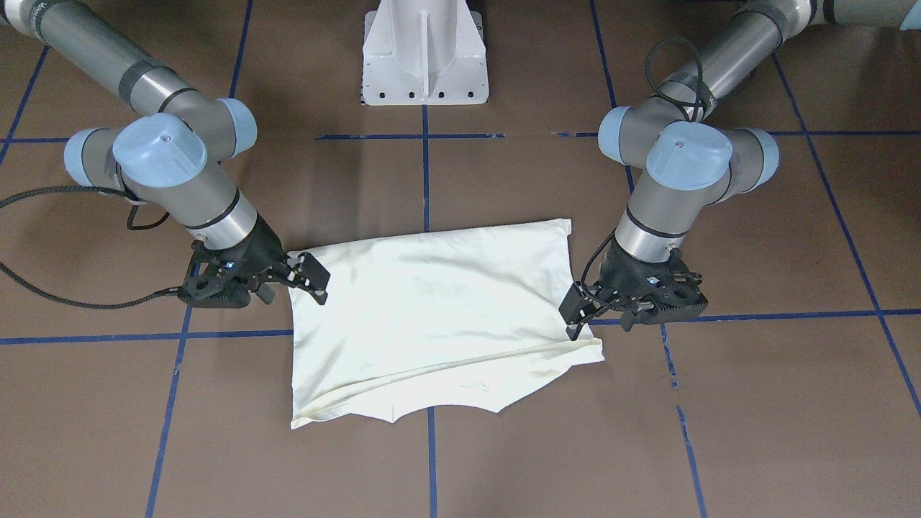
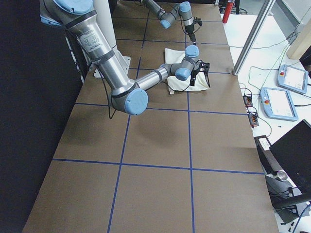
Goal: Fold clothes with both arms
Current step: 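Release the hem and raise both grippers away from the folded shirt, then grasp the folded shirt corner with the right gripper and drag it toward the robot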
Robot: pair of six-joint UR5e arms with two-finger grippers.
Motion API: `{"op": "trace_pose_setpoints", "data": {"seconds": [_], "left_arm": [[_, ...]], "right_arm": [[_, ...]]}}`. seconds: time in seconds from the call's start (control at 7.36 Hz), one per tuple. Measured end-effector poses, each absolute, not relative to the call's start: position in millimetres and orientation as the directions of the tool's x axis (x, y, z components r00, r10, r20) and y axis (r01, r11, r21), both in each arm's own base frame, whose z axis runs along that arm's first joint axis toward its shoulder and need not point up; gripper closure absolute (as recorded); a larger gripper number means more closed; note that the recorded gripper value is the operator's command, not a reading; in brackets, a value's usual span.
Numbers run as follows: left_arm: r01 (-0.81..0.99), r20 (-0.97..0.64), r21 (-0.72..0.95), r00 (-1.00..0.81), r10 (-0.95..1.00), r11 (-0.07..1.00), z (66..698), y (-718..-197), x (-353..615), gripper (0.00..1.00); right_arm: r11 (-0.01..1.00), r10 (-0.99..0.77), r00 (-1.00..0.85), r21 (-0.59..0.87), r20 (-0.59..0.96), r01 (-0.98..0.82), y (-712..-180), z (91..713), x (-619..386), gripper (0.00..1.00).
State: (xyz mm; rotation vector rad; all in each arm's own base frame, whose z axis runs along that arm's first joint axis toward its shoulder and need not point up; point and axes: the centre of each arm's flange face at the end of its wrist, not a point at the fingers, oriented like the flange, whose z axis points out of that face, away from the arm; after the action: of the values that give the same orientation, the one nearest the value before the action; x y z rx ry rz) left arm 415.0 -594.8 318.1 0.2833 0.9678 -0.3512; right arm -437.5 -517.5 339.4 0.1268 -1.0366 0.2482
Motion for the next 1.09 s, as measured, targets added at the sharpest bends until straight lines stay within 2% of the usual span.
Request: {"op": "trace_pose_setpoints", "data": {"seconds": [0.14, 0.27, 0.41, 0.54, 1.09], "left_arm": [[0.411, -0.842, 0.075, 0.515, -0.163, 0.909, 315, -592, 413, 0.0], [0.41, -0.844, 0.073, 0.512, -0.163, 0.909, 313, -591, 412, 0.0], [0.41, -0.845, 0.073, 0.509, -0.162, 0.909, 312, -590, 412, 0.0], [0.409, -0.846, 0.072, 0.508, -0.161, 0.91, 311, -589, 411, 0.0], [0.408, -0.85, 0.072, 0.502, -0.158, 0.91, 308, -587, 411, 0.0]], "right_arm": [[0.969, 0.132, 0.502, -0.005, 0.855, -0.247, -492, 354, -443, 0.02], [0.973, 0.124, 0.518, 0.0, 0.847, -0.233, -476, 364, -452, 0.26], [0.975, 0.119, 0.53, 0.003, 0.839, -0.223, -468, 370, -461, 0.82], [0.976, 0.115, 0.54, 0.006, 0.834, -0.218, -466, 375, -466, 1.0], [0.976, 0.11, 0.532, 0.01, 0.839, -0.218, -471, 372, -456, 1.0]]}}
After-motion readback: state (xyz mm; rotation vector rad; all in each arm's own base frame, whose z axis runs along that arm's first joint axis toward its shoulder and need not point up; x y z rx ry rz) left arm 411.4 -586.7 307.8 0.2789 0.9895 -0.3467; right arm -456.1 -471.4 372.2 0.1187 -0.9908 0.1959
